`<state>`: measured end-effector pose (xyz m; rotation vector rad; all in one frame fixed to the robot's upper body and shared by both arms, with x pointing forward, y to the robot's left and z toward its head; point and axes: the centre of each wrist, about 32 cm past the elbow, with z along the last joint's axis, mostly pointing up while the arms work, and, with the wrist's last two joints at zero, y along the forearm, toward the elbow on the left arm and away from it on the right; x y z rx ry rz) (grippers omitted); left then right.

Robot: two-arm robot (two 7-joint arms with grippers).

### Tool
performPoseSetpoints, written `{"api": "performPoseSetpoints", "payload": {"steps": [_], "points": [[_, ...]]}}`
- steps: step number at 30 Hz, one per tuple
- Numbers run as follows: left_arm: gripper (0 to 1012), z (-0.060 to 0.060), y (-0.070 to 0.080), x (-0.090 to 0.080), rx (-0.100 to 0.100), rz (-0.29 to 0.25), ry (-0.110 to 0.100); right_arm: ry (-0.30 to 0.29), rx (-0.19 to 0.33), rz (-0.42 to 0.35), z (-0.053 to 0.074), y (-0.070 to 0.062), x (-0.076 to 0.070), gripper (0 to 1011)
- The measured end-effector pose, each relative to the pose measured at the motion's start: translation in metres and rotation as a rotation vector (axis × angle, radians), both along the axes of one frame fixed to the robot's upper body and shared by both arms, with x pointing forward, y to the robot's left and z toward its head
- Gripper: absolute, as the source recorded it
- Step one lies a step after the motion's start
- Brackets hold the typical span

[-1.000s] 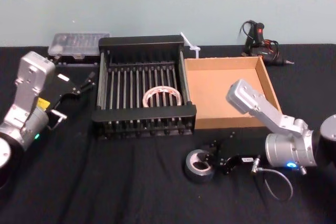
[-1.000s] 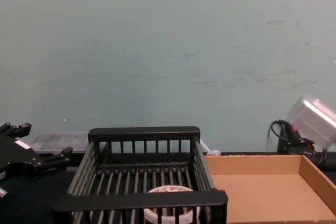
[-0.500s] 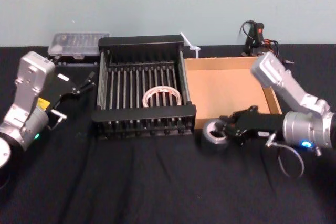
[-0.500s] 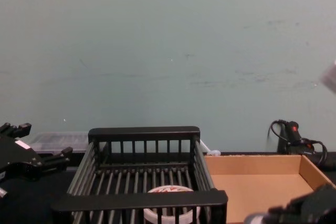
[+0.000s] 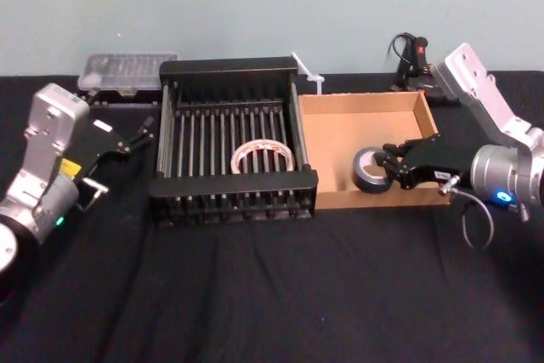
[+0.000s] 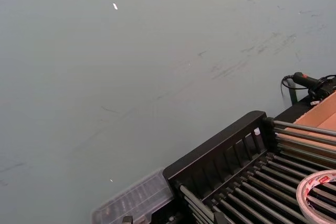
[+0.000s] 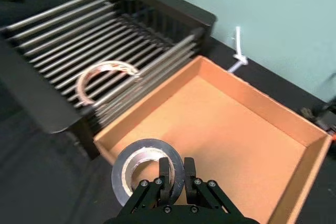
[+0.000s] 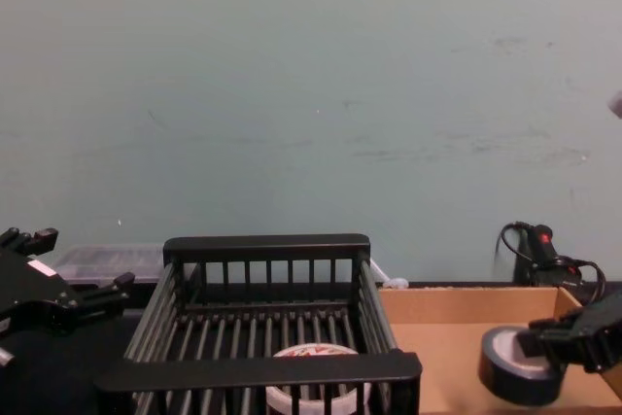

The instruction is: Pick up the white tape and place it into the black box , Pick up the silver tape and place it into the brown box.

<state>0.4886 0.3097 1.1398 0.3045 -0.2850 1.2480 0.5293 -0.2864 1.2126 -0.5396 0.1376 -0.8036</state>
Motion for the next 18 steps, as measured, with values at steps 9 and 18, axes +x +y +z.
{"api": "performPoseSetpoints", "payload": {"steps": [9, 18], "points": [[1001, 0.0, 0.0, 0.0, 0.0, 0.0, 0.0, 0.017, 0.016, -0.086, -0.002, 0.002, 0.019, 169], [1001, 0.0, 0.0, 0.0, 0.0, 0.0, 0.0, 0.015, 0.025, -0.136, -0.002, 0.004, 0.032, 169]]}}
